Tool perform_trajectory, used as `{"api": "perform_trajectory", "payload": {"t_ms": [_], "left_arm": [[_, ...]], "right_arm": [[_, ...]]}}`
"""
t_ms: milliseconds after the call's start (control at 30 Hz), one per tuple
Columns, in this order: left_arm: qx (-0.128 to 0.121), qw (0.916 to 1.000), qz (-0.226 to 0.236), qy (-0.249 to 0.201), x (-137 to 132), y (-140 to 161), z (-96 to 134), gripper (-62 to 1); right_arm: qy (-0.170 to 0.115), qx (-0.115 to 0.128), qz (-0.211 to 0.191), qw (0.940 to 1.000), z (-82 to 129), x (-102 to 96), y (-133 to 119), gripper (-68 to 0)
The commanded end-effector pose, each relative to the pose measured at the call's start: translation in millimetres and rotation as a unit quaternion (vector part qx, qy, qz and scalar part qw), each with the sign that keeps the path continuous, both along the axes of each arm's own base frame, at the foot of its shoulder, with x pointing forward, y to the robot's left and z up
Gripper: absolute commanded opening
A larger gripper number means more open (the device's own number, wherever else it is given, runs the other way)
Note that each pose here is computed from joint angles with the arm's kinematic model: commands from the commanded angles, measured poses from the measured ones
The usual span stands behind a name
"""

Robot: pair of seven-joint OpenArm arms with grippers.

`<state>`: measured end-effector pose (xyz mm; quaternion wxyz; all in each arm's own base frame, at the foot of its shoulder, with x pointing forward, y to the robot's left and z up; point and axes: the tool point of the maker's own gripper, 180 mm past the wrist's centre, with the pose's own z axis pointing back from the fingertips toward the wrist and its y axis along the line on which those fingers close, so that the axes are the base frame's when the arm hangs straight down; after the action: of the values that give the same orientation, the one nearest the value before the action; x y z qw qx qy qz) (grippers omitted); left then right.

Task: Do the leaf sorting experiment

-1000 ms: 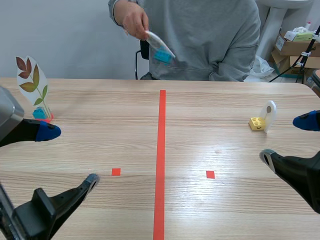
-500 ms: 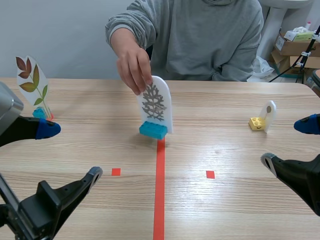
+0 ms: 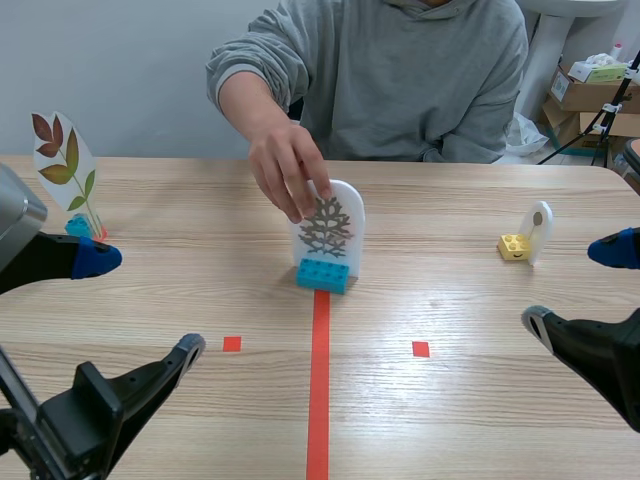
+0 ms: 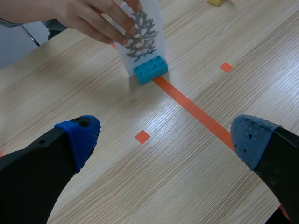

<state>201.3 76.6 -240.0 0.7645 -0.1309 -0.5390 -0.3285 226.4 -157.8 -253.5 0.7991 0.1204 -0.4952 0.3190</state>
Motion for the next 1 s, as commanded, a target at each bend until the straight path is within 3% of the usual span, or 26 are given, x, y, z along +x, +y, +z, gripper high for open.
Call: {"api": "perform_trajectory", "payload": {"t_ms": [0, 967], "left_arm": [[-0.005, 1.0000, 0.004, -0.007, 2.2, 1.0, 3.7, -1.1], [0.002, 1.0000, 0.006, 0.000, 1.6, 2.4, 0.4, -1.1]], "right_arm": [[-0.014, 0.002, 0.004, 0.9999, 7.5, 4.7, -0.3, -12.6], [-0.015, 0.002, 0.004, 0.9999, 7.5, 4.7, -0.3, -12.6]]}}
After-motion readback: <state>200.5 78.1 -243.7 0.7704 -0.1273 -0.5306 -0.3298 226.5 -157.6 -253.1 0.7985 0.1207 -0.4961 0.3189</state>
